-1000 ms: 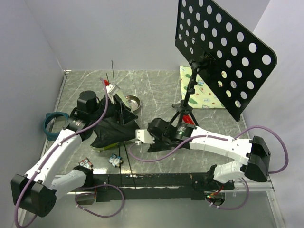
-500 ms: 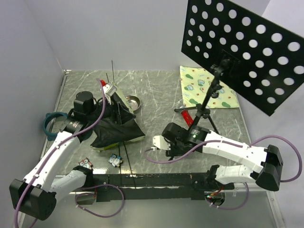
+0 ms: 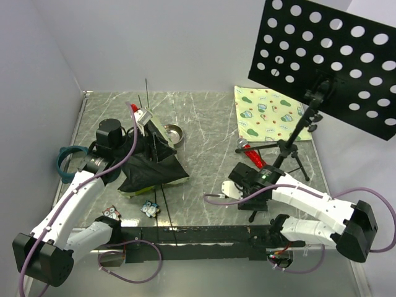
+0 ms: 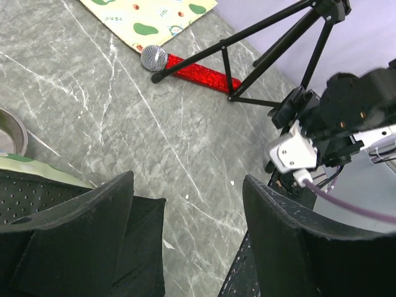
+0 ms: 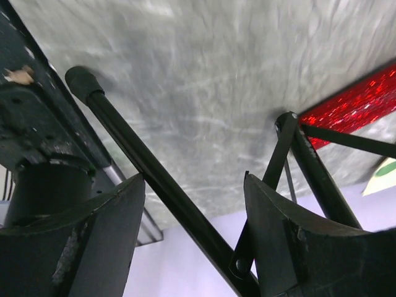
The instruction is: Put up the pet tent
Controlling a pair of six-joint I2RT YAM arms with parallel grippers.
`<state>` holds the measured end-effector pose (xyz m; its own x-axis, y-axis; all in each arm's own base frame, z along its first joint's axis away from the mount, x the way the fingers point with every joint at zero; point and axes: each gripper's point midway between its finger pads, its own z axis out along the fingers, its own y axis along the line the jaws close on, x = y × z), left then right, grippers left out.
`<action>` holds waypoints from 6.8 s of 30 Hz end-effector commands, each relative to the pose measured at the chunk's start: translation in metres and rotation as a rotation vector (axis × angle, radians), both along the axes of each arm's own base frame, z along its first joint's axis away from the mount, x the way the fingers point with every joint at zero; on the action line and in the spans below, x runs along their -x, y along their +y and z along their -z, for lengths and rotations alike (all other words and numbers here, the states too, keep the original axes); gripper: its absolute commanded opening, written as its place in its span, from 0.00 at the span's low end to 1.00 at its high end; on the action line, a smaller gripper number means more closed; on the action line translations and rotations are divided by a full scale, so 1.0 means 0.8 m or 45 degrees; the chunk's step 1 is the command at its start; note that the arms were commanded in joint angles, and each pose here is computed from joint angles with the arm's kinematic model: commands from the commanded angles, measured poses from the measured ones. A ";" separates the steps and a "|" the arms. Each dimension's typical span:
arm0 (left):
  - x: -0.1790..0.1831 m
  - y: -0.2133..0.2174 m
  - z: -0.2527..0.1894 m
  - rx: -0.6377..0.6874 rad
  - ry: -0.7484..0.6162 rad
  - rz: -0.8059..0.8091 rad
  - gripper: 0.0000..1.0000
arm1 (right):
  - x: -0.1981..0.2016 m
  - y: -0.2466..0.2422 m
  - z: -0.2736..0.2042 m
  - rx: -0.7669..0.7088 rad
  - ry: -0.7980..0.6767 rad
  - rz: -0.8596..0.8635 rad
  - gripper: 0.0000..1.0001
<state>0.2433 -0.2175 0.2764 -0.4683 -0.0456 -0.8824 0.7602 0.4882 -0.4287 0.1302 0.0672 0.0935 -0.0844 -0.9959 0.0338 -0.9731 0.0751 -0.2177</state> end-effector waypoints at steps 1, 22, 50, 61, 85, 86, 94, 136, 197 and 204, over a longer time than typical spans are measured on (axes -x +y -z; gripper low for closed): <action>-0.001 -0.003 -0.008 0.017 -0.048 0.032 0.75 | 0.005 -0.059 -0.001 0.172 0.007 0.069 0.70; -0.008 -0.004 0.001 0.011 -0.045 0.033 0.73 | -0.027 -0.144 0.012 0.335 -0.025 0.140 0.70; -0.008 0.001 0.008 -0.101 0.026 0.046 0.87 | -0.041 -0.138 -0.030 0.179 -0.091 0.174 0.96; -0.002 0.008 -0.004 -0.139 -0.010 0.036 0.88 | -0.036 -0.051 -0.063 -0.052 -0.098 0.105 1.00; -0.073 0.209 0.031 -0.536 0.280 -0.309 0.96 | -0.163 0.280 -0.211 -1.207 -0.003 0.252 1.00; -0.076 0.213 0.037 -0.551 0.290 -0.327 0.96 | -0.169 0.293 -0.209 -1.230 0.034 0.266 1.00; -0.084 0.204 0.048 -0.466 0.304 -0.326 0.95 | -0.202 0.369 -0.106 -1.271 0.296 0.376 1.00; -0.206 0.241 -0.008 0.084 0.308 -0.593 0.77 | -0.273 0.312 -0.418 -1.947 0.110 0.332 0.00; -0.207 0.153 0.105 -0.141 0.440 -0.135 0.64 | -0.369 0.201 -0.403 -1.589 -0.980 0.676 0.00; -0.122 -0.002 0.130 -0.036 0.644 0.120 0.65 | -0.358 0.187 -0.356 -1.504 -0.975 0.678 0.00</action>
